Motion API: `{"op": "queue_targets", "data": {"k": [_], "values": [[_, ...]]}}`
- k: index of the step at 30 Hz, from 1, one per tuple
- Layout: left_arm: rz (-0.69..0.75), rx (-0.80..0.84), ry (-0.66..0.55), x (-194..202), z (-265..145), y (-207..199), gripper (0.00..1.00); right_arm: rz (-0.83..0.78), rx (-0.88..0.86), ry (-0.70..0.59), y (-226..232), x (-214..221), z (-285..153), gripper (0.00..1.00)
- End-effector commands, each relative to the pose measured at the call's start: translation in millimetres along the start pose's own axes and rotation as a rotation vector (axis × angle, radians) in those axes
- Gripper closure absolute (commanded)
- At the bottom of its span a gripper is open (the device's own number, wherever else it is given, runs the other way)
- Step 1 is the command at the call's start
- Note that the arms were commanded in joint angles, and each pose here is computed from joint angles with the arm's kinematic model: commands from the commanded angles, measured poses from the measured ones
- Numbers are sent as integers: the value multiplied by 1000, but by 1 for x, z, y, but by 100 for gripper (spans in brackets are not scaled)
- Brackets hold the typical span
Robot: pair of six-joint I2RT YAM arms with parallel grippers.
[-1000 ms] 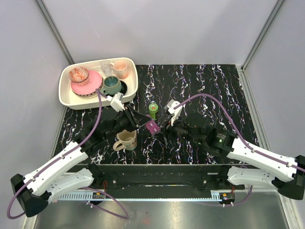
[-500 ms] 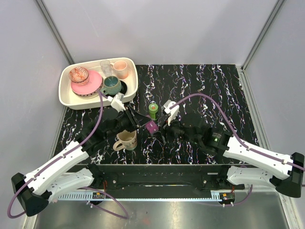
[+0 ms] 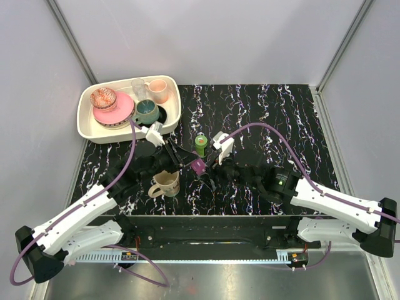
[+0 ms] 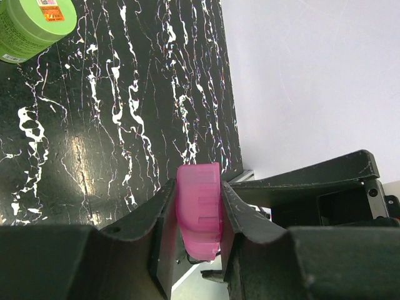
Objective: Sort the pills into containers
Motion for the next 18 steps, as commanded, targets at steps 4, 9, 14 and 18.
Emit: {"op": "queue_targets", "data": {"k": [4,9,14,18], "values": [[-4,91,-40,-10,-5,-20,100,-9,18,-66,3,-18,-5,39],[-7,99,-36,-9,-5,-19,100,0,-4,-77,5,-17,-7,54],[-1,118,-25,-7,-5,-20,100,11,-44,-109,8,-18,-13,70],[8,143,-13,-5,-5,-20,100,30,-75,-138,10,-21,-19,77]]}}
Point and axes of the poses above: each gripper's point midway between its finger pads, its own z axis out along the fingers, its own y axis along the line the jaws close on, x = y × z, the point moved 9 cm from there along -z, back along the fingers, and after that the axes turned 2 degrees about z, right-handed, at the moved point
